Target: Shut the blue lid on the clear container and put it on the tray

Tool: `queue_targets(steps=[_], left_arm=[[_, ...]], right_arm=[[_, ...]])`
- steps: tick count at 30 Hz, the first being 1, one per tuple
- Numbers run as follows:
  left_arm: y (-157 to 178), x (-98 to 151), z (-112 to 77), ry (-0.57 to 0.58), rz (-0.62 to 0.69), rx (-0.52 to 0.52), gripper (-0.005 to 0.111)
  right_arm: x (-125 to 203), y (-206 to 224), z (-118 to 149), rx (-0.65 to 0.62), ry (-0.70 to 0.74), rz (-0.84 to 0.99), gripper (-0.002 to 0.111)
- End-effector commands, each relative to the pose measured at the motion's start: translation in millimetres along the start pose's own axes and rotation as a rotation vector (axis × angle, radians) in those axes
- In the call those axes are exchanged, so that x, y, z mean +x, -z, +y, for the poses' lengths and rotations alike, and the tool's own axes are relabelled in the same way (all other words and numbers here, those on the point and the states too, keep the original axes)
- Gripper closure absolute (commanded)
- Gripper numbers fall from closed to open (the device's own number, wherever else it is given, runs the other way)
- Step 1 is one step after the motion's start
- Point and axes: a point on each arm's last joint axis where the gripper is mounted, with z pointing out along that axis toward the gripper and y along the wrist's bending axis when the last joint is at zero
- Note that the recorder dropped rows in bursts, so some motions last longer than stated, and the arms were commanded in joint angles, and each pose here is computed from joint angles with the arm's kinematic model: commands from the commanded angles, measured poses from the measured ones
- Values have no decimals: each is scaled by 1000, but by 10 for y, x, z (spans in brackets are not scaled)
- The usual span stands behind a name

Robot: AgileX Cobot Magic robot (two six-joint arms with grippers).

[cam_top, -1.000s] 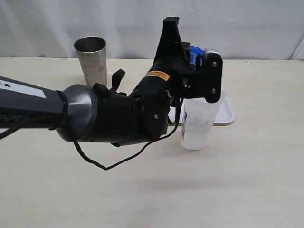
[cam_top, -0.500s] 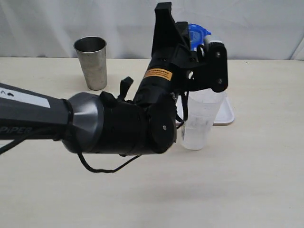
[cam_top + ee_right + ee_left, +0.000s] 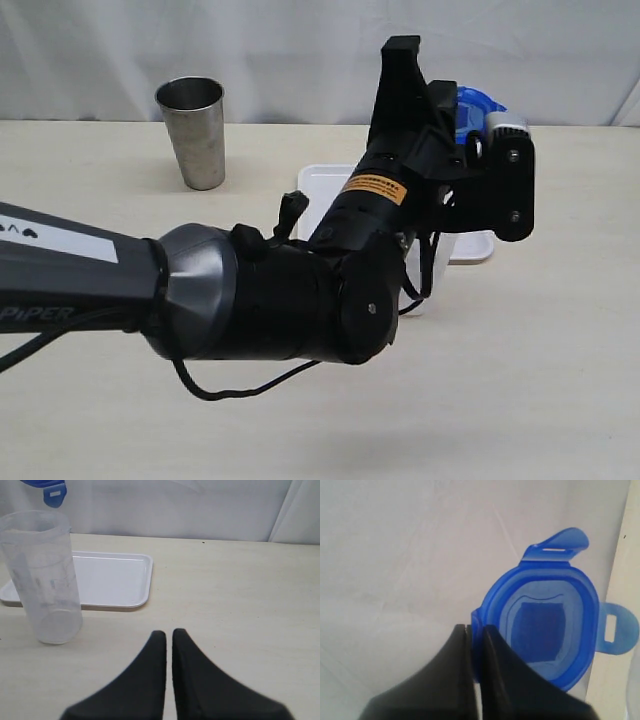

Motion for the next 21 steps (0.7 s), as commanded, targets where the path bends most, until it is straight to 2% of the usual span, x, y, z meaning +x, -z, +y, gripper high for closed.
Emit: queue_targets(steps=[1, 6, 15, 18, 21], left_arm=[[6, -26, -34, 6, -27, 16, 107], [9, -19, -91, 23, -17, 78, 107], [8, -23, -38, 1, -22, 29, 107], [8, -39, 6, -12, -39, -20, 107], [-50, 43, 35, 12, -39, -31, 107]], right_arm=[[6, 1, -3, 5, 6, -5, 104], [6, 1, -3, 5, 6, -5, 104], [6, 1, -3, 5, 6, -5, 104], [6, 1, -3, 5, 6, -5, 104], [6, 1, -3, 5, 6, -5, 104]])
